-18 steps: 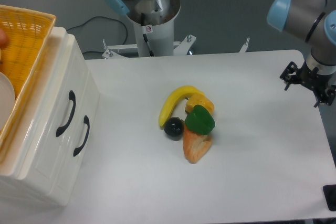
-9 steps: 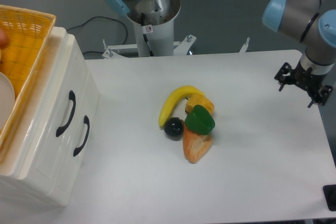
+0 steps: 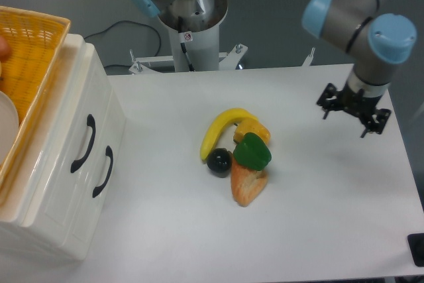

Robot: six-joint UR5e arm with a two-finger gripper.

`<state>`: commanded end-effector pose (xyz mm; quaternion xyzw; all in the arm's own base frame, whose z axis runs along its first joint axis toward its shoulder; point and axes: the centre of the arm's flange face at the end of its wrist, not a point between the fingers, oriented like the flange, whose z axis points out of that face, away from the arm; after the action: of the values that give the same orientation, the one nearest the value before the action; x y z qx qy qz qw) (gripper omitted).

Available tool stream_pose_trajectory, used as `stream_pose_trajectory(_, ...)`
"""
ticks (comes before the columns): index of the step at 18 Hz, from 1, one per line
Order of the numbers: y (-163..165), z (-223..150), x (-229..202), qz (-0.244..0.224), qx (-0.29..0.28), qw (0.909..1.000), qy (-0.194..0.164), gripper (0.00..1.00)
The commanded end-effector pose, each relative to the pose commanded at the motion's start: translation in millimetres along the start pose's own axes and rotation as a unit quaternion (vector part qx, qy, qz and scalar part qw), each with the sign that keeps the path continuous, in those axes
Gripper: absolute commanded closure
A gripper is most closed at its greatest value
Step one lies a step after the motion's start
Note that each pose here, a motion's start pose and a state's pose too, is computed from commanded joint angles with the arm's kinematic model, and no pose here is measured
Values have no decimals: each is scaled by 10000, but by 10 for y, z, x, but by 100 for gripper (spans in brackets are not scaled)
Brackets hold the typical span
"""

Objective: Slide open the top white drawer
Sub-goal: 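Move the gripper from its start pose toward the fruit pile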

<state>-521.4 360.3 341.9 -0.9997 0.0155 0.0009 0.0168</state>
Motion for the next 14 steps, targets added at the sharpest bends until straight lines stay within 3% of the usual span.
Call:
stream_pose_trajectory(6, -514, -344, 599, -457, 682, 9953, 508, 0)
stream_pose_trajectory(14, -1216, -474, 1503, -1040, 545, 9887, 933, 0)
